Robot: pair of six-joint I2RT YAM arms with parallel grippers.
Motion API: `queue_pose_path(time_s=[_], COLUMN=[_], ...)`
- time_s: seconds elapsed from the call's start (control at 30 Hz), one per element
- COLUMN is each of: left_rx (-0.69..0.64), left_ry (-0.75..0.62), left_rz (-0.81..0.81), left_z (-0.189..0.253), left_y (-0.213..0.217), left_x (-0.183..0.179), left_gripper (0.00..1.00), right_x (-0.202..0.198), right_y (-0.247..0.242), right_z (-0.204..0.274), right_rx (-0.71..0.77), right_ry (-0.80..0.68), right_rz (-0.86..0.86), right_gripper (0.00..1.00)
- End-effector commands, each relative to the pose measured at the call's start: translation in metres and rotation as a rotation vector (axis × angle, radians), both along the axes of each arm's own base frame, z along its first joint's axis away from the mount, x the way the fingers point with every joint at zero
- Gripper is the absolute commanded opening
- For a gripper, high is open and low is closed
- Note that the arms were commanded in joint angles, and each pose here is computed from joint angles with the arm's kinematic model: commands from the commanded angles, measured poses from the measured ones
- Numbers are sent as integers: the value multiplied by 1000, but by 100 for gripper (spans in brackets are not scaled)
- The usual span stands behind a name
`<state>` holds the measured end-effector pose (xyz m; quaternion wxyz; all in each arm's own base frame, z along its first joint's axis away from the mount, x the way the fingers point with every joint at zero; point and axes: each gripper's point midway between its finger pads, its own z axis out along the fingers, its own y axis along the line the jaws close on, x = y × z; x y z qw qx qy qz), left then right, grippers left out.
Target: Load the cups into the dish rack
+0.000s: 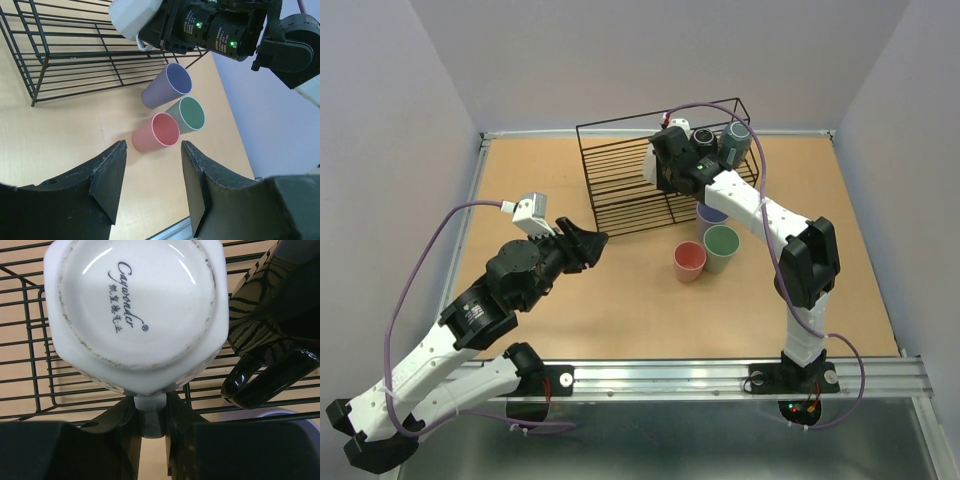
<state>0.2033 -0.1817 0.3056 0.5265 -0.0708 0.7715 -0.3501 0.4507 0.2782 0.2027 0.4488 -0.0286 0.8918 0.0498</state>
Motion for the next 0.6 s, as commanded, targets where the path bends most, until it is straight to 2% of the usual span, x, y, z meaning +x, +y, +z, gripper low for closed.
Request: queue_pose_path(time_s=[0.0, 0.07, 0.13, 0.17, 0.27, 0.4, 0.57], left_rx=[-36, -34, -33, -36, -37, -35, -36], left_ry=[-61, -57, -56, -56, -57, -58, -60], left_rz=[19, 19, 16, 15, 15, 12, 4], left_z=[28, 26, 25, 25, 25, 24, 25], left_y=[4, 4, 2, 2, 1, -1, -4], left_x=[2, 2, 3, 2, 3, 5, 6], left_gripper=[58, 58, 58, 58, 58, 58, 58], right_x=[24, 23, 22, 20, 18, 17, 14], right_y=[-3, -3, -3, -3, -4, -6, -7], right_z=[33, 29, 26, 22, 21, 22, 29], right_rx=[38, 30, 21, 17, 14, 14, 13], right_ry=[-117, -108, -101, -94, -90, -91, -104], right_rz=[-61, -51, -43, -38, -34, -34, -32], right_gripper=[0, 2, 18, 30, 52, 67, 73])
